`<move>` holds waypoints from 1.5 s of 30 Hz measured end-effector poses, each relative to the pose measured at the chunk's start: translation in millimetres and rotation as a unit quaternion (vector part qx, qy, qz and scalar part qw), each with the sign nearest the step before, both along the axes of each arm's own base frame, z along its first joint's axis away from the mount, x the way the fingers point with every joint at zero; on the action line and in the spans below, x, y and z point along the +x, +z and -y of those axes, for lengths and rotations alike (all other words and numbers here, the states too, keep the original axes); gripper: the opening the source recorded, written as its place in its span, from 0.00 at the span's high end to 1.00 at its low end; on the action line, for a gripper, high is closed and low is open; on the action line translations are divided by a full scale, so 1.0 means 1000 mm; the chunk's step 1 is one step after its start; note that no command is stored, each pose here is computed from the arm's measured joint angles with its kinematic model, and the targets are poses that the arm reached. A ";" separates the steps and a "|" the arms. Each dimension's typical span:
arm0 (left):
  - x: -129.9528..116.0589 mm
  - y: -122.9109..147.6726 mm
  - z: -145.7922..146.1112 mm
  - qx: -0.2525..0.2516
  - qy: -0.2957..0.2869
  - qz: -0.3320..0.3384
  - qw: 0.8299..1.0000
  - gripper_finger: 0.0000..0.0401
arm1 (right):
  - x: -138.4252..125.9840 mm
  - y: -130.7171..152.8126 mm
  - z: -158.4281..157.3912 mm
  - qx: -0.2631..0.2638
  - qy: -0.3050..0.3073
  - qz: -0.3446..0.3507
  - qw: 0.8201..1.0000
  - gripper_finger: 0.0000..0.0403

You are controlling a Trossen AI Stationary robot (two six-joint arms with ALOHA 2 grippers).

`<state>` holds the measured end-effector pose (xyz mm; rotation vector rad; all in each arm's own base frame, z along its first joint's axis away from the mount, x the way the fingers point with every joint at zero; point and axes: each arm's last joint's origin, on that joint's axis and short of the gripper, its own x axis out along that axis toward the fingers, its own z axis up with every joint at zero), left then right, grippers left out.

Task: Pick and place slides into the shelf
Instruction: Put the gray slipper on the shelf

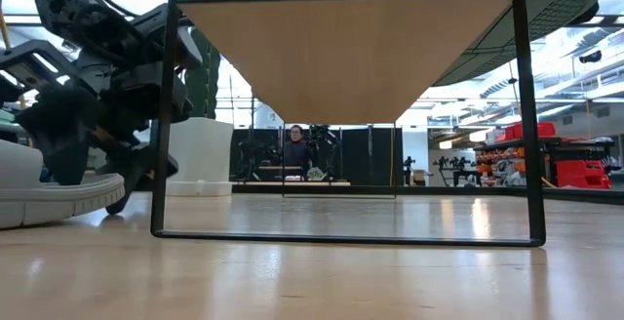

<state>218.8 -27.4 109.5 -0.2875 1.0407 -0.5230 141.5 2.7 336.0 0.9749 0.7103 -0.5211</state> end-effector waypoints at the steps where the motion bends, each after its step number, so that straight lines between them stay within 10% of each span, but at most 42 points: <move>1: 0.000 0.000 0.000 -0.001 -0.001 0.000 1.000 0.46 | 0.000 0.000 0.000 0.000 0.000 0.000 1.000 0.57; 21: 0.002 0.003 0.002 -0.059 0.038 -0.024 0.997 0.83 | 0.000 0.000 0.001 -0.020 0.009 -0.002 1.000 0.57; 45: 0.035 0.063 0.004 -0.061 0.043 -0.030 0.997 0.84 | 0.000 0.000 0.001 -0.047 0.039 -0.006 0.998 0.57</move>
